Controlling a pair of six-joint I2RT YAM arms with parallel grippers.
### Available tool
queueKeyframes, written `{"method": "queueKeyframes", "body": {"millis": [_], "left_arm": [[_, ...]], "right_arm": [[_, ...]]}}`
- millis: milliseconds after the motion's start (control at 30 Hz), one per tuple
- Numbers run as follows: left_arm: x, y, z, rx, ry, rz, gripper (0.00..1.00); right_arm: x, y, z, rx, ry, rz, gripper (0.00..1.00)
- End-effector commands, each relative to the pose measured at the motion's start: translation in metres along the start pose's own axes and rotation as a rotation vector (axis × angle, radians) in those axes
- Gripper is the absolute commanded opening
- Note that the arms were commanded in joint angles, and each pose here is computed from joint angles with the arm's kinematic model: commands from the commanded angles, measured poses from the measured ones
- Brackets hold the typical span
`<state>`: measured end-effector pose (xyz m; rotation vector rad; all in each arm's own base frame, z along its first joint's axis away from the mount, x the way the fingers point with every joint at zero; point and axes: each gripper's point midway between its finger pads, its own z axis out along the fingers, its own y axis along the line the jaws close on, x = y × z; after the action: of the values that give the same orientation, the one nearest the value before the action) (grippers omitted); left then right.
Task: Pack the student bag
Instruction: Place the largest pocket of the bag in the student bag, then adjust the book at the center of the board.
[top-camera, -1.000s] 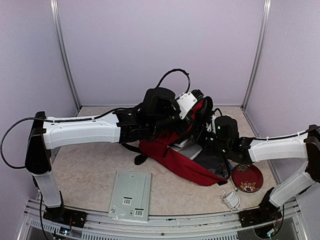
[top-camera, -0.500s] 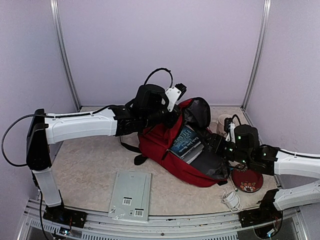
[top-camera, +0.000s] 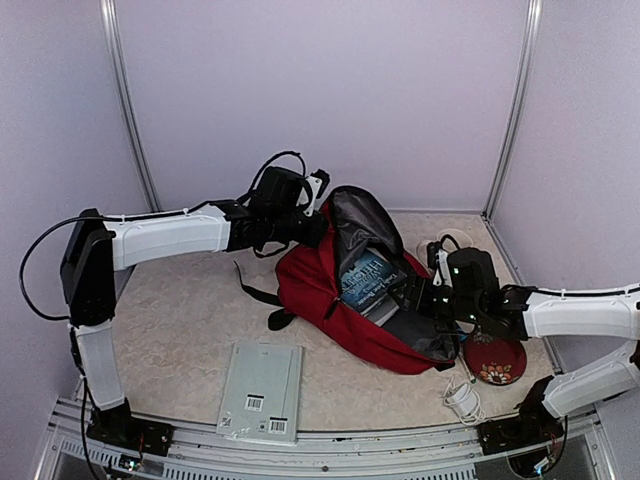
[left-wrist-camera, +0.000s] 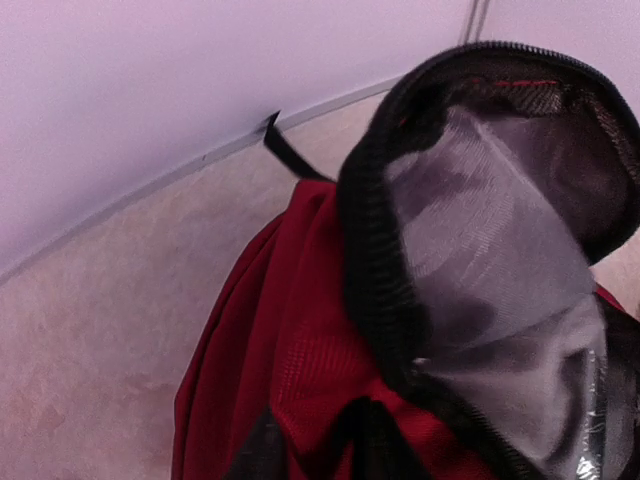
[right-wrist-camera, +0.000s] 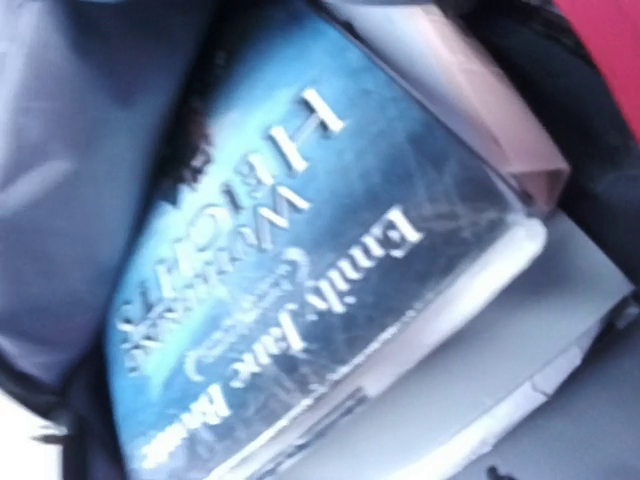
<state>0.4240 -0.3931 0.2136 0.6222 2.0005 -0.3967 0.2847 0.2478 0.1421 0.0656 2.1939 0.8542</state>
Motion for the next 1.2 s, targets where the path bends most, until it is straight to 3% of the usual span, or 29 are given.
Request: {"method": "queueKeyframes", "body": {"millis": [0, 67, 100, 333, 533, 800, 1000, 1167], "left_arm": [[0.036, 0.038, 0.012, -0.053, 0.117, -0.197, 0.71], [0.032, 0.053, 0.005, -0.077, 0.093, -0.255, 0.92], [0.028, 0.062, 0.0, -0.096, 0.074, -0.277, 0.98], [-0.005, 0.122, -0.052, -0.251, -0.029, -0.314, 0.99], [0.024, 0.166, -0.097, -0.379, 0.03, -0.398, 0.99], [0.109, 0.132, -0.154, -0.352, 0.153, -0.518, 0.99], [0.188, 0.086, -0.194, -0.336, 0.231, -0.676, 0.94], [0.249, 0.058, -0.207, -0.282, 0.353, -0.766, 0.84]], "right_arm": [[-0.016, 0.013, -0.017, -0.045, -0.046, -0.028, 0.68], [-0.021, 0.014, -0.026, -0.043, -0.065, -0.038, 0.68], [-0.024, 0.016, -0.032, -0.046, -0.077, -0.047, 0.67], [-0.034, 0.034, -0.059, -0.048, -0.064, -0.128, 0.67], [-0.011, 0.076, -0.059, -0.142, 0.024, -0.182, 0.66], [0.062, 0.113, -0.022, -0.172, 0.272, -0.318, 0.67], [0.133, 0.173, -0.009, -0.394, 0.48, -0.469, 0.64], [0.186, 0.153, 0.017, -0.291, 0.65, -0.469, 0.68]]}}
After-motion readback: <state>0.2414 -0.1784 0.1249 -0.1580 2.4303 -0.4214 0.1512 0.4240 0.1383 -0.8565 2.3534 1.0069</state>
